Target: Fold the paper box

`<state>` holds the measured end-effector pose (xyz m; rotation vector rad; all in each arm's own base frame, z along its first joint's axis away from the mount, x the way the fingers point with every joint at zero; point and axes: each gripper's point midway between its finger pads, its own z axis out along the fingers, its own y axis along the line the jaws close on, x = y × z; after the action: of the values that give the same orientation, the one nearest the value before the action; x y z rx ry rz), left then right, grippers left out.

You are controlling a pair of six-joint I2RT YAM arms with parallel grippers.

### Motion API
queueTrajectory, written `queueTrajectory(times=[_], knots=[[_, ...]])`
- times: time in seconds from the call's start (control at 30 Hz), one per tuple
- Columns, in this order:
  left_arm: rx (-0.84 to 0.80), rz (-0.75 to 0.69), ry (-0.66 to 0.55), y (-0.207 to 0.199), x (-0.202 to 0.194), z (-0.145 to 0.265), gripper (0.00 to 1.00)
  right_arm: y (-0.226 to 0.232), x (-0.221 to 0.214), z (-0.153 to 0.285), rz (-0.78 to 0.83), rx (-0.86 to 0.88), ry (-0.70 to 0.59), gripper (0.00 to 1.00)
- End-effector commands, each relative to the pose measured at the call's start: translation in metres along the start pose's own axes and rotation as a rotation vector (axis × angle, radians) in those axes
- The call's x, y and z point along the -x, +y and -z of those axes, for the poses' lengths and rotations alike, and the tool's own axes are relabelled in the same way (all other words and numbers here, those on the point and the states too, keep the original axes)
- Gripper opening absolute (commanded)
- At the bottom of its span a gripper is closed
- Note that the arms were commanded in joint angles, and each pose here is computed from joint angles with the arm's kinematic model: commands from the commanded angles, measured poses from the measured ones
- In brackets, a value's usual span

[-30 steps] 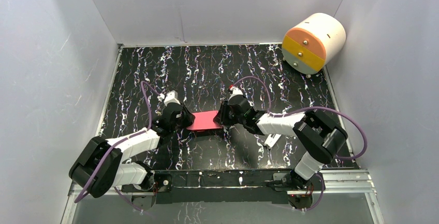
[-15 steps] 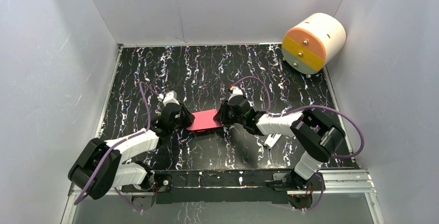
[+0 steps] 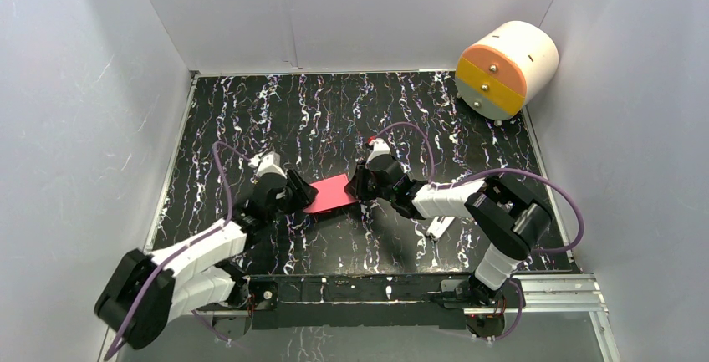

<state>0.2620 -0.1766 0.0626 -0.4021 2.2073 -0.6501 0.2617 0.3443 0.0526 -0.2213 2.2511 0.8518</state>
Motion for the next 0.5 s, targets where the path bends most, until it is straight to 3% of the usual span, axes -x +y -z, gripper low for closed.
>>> queueTrajectory(times=[0.0, 0.2, 0.37, 0.47], knots=[[0.028, 0.014, -0.054, 0.009, 0.007, 0.021, 0.5, -0.028, -0.038, 0.0, 0.071, -0.089, 0.11, 0.16], [-0.001, 0.039, 0.028, 0.004, -0.009, 0.02, 0.45, -0.026, -0.037, -0.004, 0.077, -0.082, 0.108, 0.15], [0.066, 0.031, 0.074, 0.021, -0.023, 0.011, 0.46, -0.024, -0.035, -0.003, 0.077, -0.075, 0.108, 0.15], [0.062, 0.047, 0.101, 0.025, -0.034, 0.009, 0.38, -0.026, -0.035, -0.002, 0.074, -0.08, 0.104, 0.14]])
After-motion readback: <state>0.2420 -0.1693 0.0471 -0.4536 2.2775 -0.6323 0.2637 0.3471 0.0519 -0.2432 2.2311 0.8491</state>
